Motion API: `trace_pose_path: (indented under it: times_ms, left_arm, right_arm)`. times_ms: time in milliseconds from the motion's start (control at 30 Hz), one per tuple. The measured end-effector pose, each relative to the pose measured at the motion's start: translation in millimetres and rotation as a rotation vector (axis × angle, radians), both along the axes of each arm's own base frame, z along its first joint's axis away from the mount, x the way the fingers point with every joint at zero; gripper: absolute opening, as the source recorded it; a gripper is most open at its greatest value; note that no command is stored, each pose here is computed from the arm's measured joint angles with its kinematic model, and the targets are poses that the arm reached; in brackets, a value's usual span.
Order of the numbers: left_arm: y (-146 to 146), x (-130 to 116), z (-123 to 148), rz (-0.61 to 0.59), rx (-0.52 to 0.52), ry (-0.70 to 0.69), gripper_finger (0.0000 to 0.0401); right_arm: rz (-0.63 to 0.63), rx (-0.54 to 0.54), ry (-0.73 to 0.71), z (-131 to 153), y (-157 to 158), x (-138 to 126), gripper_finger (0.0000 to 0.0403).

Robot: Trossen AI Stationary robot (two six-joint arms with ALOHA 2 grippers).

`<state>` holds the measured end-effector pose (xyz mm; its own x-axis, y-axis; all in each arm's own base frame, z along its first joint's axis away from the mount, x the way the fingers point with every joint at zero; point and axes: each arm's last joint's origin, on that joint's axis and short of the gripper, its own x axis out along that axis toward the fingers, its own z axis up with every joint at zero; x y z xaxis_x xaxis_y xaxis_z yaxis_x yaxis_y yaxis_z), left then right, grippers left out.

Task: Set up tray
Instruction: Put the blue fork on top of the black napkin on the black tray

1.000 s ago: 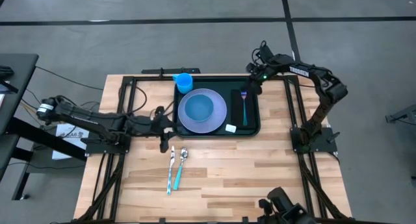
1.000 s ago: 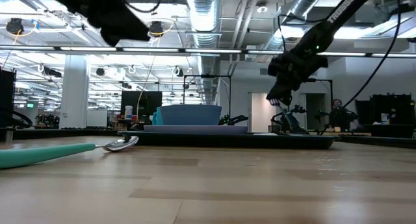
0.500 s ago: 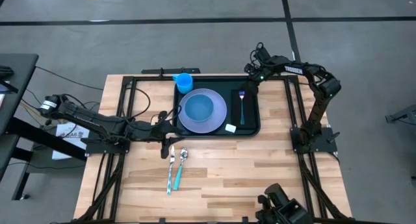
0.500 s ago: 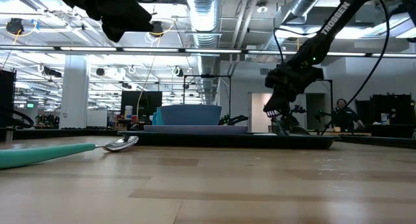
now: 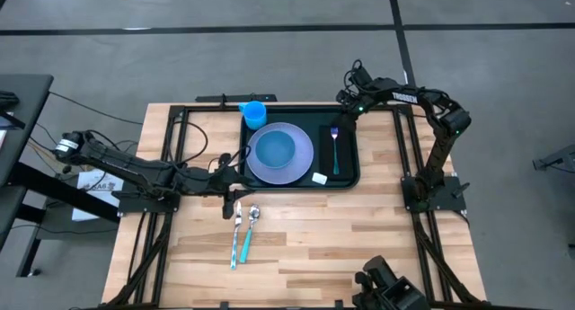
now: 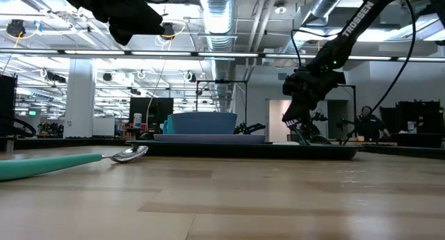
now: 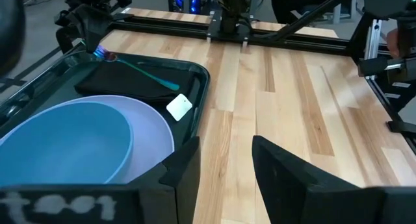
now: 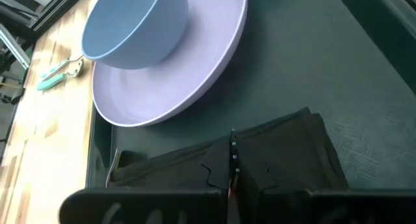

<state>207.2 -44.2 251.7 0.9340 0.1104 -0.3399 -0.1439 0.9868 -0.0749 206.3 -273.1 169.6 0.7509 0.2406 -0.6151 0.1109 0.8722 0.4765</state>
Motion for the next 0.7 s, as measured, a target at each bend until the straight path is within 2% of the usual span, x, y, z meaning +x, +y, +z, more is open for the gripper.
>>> trace_pose_path:
  times_ms: [467, 700]
  left_arm:
    - [0.0, -0.1, -0.2, 0.0, 0.001, 0.004, 0.0128]
    - [0.0, -0.1, -0.2, 0.0, 0.001, 0.004, 0.0128]
  right_arm:
    - [-0.009, -0.008, 0.025, -0.8, 0.0, -0.8, 0.0001]
    - [-0.018, -0.026, 0.051, -1.4, -0.5, -1.2, 0.0019]
